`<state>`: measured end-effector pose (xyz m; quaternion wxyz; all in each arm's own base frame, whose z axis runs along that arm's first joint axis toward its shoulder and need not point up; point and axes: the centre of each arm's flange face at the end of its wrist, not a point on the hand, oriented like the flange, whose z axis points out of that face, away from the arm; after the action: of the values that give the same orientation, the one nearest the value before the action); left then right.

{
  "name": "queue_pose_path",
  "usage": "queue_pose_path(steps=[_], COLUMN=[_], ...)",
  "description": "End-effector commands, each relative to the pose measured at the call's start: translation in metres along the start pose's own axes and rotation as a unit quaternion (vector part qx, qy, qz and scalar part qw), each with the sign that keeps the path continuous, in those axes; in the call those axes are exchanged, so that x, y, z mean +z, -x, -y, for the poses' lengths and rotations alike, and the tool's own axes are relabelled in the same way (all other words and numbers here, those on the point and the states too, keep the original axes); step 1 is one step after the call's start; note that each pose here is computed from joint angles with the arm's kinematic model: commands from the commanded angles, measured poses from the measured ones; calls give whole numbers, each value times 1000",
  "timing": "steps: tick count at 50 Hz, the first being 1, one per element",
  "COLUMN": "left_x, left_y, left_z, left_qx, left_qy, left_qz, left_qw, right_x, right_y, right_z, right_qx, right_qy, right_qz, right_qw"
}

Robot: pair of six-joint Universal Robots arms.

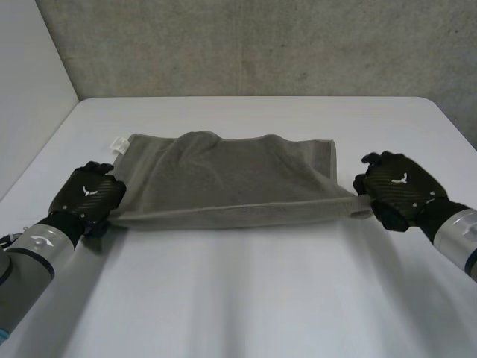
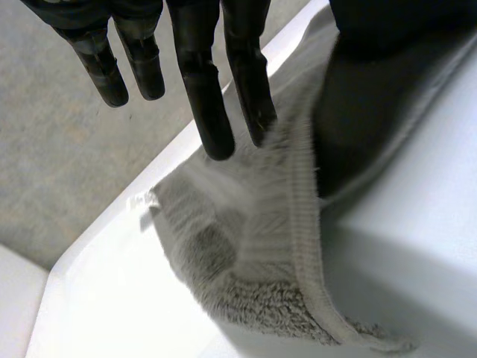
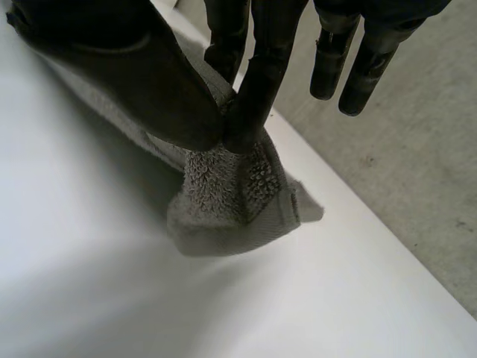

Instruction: Fold the towel.

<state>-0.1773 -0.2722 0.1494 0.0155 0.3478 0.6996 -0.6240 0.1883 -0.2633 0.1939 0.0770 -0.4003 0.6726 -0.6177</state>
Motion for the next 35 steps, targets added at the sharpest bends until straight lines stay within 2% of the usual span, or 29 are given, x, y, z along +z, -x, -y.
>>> queue_pose_path(steps=[1, 18, 24, 31, 35], left_x=[9, 3, -16, -51, -61], left_y=[2, -9, 13, 35, 40], left_z=[-17, -15, 26, 83, 97], left_qx=[-2, -5, 4, 10, 2], left_qy=[50, 75, 24, -58, -79], left_qz=[38, 18, 53, 104, 116], left_qw=[998, 997, 998, 993, 990], right_x=[-3, -3, -8, -26, -35], right_y=[-6, -24, -35, -43, -46], right_z=[3, 2, 13, 52, 73], right_qx=[24, 26, 21, 22, 9], right_qy=[-13, -11, -15, -19, -34], right_qz=[5, -19, -32, -23, -25], right_qw=[1000, 999, 999, 999, 999])
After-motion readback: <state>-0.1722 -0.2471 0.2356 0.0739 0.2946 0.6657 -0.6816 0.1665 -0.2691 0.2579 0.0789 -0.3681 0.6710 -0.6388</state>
